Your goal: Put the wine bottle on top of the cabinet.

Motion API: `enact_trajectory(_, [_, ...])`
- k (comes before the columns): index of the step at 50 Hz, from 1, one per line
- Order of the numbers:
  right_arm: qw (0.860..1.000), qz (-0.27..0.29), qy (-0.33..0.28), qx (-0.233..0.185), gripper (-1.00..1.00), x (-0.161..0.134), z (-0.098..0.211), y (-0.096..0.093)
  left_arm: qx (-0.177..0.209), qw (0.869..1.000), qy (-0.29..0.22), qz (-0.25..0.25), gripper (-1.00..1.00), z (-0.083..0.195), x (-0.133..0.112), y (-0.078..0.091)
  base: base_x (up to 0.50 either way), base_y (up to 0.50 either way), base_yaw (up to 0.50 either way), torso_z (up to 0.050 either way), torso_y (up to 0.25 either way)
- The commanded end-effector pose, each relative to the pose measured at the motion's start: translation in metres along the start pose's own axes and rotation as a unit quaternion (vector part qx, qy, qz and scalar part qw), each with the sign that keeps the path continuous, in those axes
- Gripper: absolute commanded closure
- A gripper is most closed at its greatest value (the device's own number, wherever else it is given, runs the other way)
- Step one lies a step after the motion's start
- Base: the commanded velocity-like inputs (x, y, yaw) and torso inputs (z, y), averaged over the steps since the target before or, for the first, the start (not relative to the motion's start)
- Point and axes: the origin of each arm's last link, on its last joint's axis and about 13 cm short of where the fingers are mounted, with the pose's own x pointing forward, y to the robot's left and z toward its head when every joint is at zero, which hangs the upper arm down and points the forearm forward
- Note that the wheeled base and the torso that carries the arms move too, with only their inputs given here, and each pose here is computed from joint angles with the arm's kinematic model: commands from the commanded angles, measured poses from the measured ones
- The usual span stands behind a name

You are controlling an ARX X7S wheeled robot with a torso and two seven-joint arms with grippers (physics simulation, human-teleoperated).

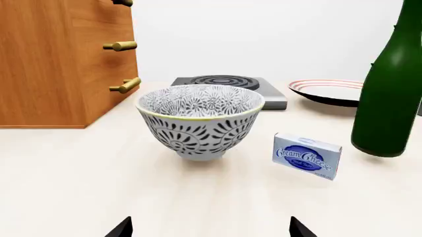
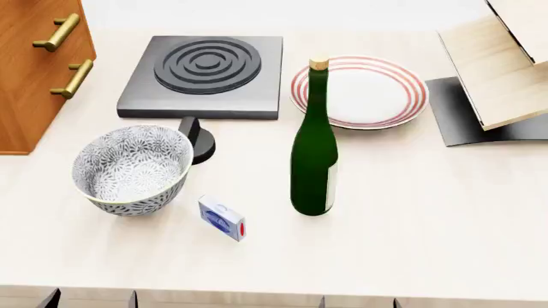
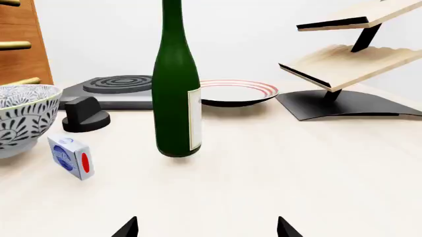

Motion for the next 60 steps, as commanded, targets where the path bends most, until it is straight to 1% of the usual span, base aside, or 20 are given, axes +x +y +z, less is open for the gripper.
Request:
enact_trajectory(1, [1.0,0.0,0.0,0.0,-1.0,0.0,0.0,0.0,0.0,1.0,0.0,0.0,-1.0,0.0,0.0,0.0,0.0,0.0,0.0,0.0,0.0])
enact_trajectory(18, [1.0,0.004,-0.002,-0.001,-1.0,0.001,0.0,0.0,0.005,1.0,-0.006,-0.003,-1.0,0.001,0.001,0.0,0.0,0.0,0.0,0.0,0.0])
enact_trajectory(19, [1.0,0.004,-0.002,-0.001,-1.0,0.001,0.0,0.0,0.008,1.0,0.004,0.003,-1.0,-0.001,0.002,0.0,0.0,0.0,0.0,0.0,0.0])
enact_trajectory(20, [1.0,0.005,-0.002,-0.001,-1.0,0.001,0.0,0.0,0.0,1.0,0.002,0.002,-1.0,-0.001,0.002,0.0,0.0,0.0,0.0,0.0,0.0])
enact_trajectory(24, [1.0,0.005,-0.001,-0.001,-1.0,0.001,-0.001,0.0,0.014,1.0,0.011,0.004,-1.0,0.0,0.002,-0.001,0.0,0.0,0.0,0.0,0.0])
enact_trajectory(25, [1.0,0.006,-0.001,-0.002,-1.0,0.001,-0.001,0.0,0.043,0.999,0.018,0.0,-1.0,-0.002,0.002,-0.001,0.0,0.0,0.0,0.0,0.0])
enact_trajectory(26, [1.0,0.006,-0.001,-0.002,-1.0,0.001,-0.001,0.0,0.041,0.999,0.016,0.002,-1.0,-0.003,0.002,-0.001,0.0,0.0,0.0,0.0,0.0])
enact_trajectory(27, [1.0,0.006,-0.001,-0.001,-1.0,0.001,-0.001,0.0,0.027,1.0,0.01,0.001,-1.0,-0.002,0.002,-0.001,0.0,0.0,0.0,0.0,0.0])
enact_trajectory(29, [1.0,0.006,-0.001,-0.001,-1.0,0.001,0.0,0.001,0.014,1.0,0.011,0.0,-1.0,-0.001,0.002,-0.001,0.0,0.0,0.0,0.0,0.0])
enact_trajectory(31, [1.0,0.006,-0.001,-0.001,-1.0,0.001,0.0,0.001,0.019,1.0,0.001,-0.004,-1.0,0.001,0.002,-0.002,0.0,0.0,0.0,0.0,0.0])
enact_trajectory(32, [1.0,0.006,-0.002,-0.001,-1.0,0.001,0.0,0.001,0.019,1.0,0.008,-0.003,-1.0,0.0,0.002,-0.002,0.0,0.0,0.0,0.0,0.0])
enact_trajectory(41, [1.0,0.006,-0.001,-0.001,-1.0,0.001,0.0,0.0,0.019,1.0,0.006,-0.005,-1.0,0.0,0.002,-0.002,0.0,0.0,0.0,0.0,0.0])
enact_trajectory(43, [1.0,0.006,-0.001,-0.001,-1.0,0.001,0.0,0.0,0.025,1.0,-0.001,0.01,-1.0,0.001,0.002,0.001,0.0,0.0,0.0,0.0,0.0])
enact_trajectory(47, [1.0,0.008,-0.006,0.0,-1.0,-0.002,0.002,0.002,0.011,1.0,-0.006,0.013,-1.0,0.004,0.0,0.002,0.0,0.0,0.0,0.0,0.0])
enact_trajectory(53, [1.0,0.005,-0.015,0.016,-1.0,-0.002,0.011,0.003,0.019,0.999,-0.042,0.017,-1.0,0.03,-0.005,0.001,0.0,0.0,0.0,0.0,0.0])
enact_trajectory(54, [1.0,0.005,-0.018,0.016,-1.0,-0.003,0.013,0.003,0.027,0.998,-0.048,0.015,-1.0,0.033,-0.004,0.001,0.0,0.0,0.0,0.0,0.0])
enact_trajectory(55, [1.0,0.003,-0.022,0.016,-1.0,-0.003,0.016,0.003,0.047,0.997,-0.054,0.012,-1.0,0.037,-0.006,-0.001,0.0,0.0,0.0,0.0,0.0])
enact_trajectory(57, [0.999,0.003,-0.029,0.018,-1.0,-0.004,0.02,0.003,0.04,0.997,-0.06,0.008,-1.0,0.043,-0.008,-0.002,0.0,0.0,0.0,0.0,0.0])
enact_trajectory(58, [0.999,0.003,-0.036,0.023,-1.0,-0.005,0.025,0.004,0.057,0.996,-0.074,0.004,-1.0,0.05,-0.011,-0.004,0.0,0.0,0.0,0.0,0.0])
enact_trajectory(60, [0.999,0.006,-0.041,0.027,-1.0,-0.005,0.028,0.005,0.066,0.994,-0.085,0.002,-1.0,0.058,-0.012,-0.005,0.0,0.0,0.0,0.0,0.0])
